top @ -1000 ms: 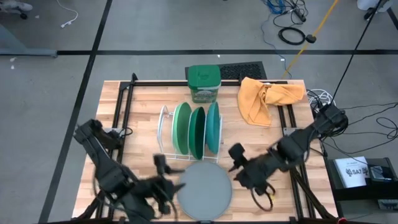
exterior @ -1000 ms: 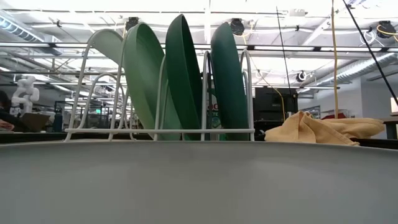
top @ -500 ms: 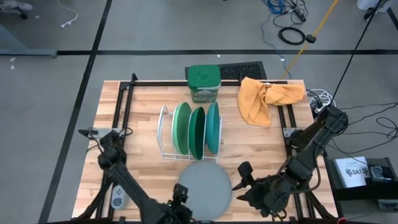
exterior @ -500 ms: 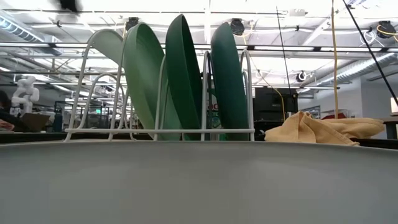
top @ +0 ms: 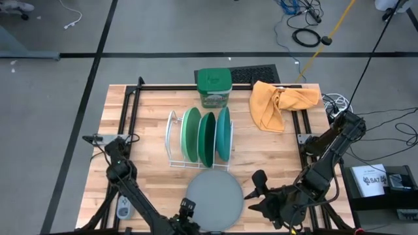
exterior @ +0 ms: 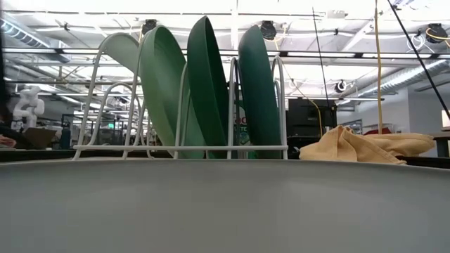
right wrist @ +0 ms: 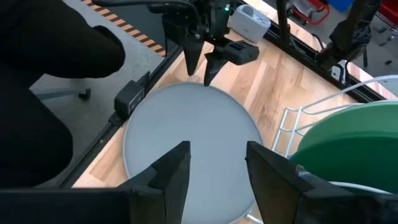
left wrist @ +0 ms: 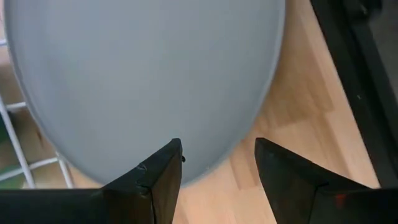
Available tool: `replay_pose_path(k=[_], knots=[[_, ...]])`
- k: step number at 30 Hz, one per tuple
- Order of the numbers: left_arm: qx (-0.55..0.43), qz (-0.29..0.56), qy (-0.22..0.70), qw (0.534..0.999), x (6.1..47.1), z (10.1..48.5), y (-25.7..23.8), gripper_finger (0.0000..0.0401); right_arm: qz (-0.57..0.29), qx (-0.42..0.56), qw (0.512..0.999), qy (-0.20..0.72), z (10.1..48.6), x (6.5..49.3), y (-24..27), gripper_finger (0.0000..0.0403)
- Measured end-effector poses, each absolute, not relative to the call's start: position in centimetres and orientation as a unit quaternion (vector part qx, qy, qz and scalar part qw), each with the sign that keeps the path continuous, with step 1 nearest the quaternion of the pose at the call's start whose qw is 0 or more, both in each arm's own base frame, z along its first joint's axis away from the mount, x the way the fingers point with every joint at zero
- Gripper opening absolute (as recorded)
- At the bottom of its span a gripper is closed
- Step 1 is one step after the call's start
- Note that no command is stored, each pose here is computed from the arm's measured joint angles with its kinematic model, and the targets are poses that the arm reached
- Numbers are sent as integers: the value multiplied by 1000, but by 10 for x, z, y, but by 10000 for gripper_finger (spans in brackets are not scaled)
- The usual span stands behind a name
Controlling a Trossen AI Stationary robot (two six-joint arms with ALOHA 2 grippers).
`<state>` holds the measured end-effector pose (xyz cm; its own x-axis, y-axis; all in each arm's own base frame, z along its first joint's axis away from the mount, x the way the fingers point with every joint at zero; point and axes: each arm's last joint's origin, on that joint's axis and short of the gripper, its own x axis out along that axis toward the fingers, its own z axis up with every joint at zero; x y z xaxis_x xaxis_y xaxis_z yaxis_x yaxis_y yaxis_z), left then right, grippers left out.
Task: Sort dishes
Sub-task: Put the gray plate into the dish rack
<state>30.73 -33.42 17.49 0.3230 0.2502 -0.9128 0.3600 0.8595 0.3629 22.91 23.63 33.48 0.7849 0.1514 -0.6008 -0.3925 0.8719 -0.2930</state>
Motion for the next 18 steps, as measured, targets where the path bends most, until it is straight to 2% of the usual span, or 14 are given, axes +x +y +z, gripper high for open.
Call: replay_pose_path(k=[10, 18], knots=[[269, -33, 589, 761, 313, 153, -336, 202, 142, -211, 923, 289, 335, 229, 236, 150], [261, -34, 579, 771, 318, 150, -337, 196, 141, -214, 923, 288, 335, 229, 236, 150]])
